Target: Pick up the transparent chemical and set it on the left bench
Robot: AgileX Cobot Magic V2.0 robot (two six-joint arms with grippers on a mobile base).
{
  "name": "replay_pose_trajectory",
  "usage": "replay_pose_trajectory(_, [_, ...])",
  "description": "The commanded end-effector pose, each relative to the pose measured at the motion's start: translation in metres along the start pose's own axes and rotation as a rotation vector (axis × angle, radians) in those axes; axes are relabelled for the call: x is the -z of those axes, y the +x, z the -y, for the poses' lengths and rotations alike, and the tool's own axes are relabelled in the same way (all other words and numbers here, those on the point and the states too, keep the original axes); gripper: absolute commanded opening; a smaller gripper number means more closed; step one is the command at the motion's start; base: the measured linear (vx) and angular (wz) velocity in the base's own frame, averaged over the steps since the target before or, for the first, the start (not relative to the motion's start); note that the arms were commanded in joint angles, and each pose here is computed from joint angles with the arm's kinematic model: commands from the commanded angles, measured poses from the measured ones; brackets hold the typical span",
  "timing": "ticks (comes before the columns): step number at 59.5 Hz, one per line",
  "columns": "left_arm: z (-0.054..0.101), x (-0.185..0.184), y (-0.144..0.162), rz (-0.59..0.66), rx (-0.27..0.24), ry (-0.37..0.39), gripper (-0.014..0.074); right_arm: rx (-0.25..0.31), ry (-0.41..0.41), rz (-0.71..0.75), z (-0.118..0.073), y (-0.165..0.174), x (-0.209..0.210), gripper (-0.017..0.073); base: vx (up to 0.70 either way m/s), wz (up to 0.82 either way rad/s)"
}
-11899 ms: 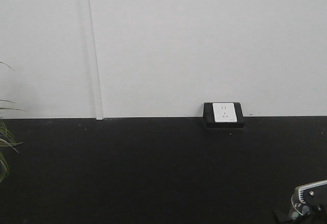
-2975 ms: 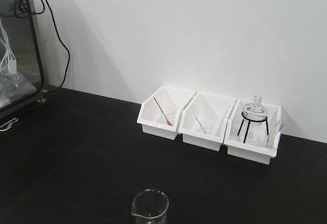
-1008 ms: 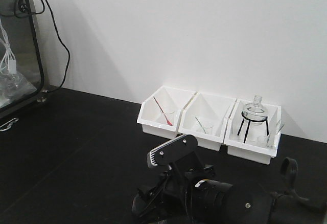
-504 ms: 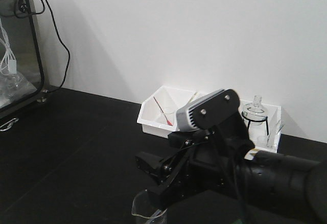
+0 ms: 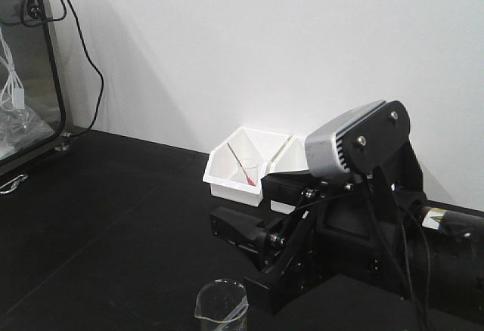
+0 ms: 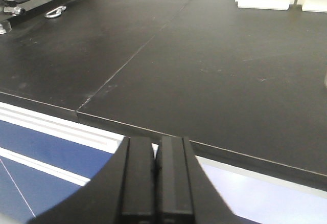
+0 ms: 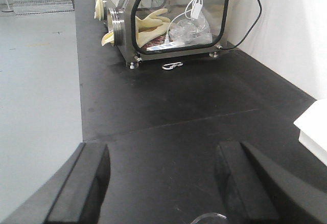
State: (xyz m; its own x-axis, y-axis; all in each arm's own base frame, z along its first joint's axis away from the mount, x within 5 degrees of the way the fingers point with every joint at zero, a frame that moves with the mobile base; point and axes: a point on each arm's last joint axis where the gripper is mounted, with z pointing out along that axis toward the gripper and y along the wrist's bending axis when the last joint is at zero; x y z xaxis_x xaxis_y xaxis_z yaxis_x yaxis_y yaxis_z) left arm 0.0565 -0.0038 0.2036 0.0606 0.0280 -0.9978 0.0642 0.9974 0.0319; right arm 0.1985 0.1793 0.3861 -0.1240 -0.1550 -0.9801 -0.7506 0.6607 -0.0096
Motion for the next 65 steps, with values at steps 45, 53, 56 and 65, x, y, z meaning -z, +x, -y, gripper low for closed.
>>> replay_pose_trajectory(45, [0.0,0.001,-0.003,0.081,0.009,-0.002,-0.0003,-0.057,0.713,0.25,0.002,0.184,0.194,-0.0008,0.0,0.0])
replay_pose_trajectory(53, [0.0,0.001,-0.003,0.081,0.009,-0.002,-0.0003,-0.026,0.715,0.203,0.005,0.23,0.18,-0.0008,0.0,0.0])
replay_pose_trajectory(56, [0.0,0.001,-0.003,0.081,0.009,-0.002,-0.0003,-0.001,0.721,0.148,0.005,0.231,0.181,-0.0007,0.0,0.0])
replay_pose_trajectory(65, [0.0,0.001,-0.003,0.081,0.009,-0.002,-0.0003,0.043,0.726,0.181,0.005,0.228,0.182,-0.0007,0.0,0.0])
